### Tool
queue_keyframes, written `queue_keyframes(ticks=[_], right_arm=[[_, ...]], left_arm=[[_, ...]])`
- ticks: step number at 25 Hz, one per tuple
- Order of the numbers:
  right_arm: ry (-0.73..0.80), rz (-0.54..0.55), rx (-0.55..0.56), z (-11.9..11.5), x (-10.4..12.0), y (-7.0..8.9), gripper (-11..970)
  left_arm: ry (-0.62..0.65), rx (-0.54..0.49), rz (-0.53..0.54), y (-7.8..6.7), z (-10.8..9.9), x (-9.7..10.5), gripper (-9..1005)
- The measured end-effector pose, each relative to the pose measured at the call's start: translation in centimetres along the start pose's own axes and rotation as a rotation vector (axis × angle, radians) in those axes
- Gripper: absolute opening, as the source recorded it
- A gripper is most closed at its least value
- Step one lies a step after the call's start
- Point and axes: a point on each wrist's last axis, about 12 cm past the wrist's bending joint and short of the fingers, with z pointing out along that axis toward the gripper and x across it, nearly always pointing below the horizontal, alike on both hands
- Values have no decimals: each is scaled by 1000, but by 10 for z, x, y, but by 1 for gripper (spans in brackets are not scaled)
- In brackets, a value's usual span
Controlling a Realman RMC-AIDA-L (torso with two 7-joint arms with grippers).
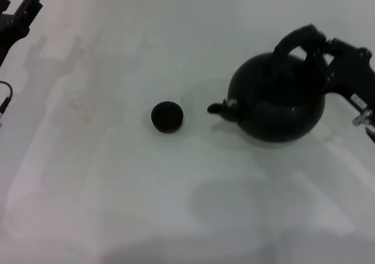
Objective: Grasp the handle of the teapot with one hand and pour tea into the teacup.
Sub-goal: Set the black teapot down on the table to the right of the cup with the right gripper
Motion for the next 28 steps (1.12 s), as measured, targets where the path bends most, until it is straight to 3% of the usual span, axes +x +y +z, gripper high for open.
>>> queue_keyframes(ticks=[28], right_arm=[[128,0,34,1,16,-2,266]], left_arm=[[12,4,23,0,2,0,880]])
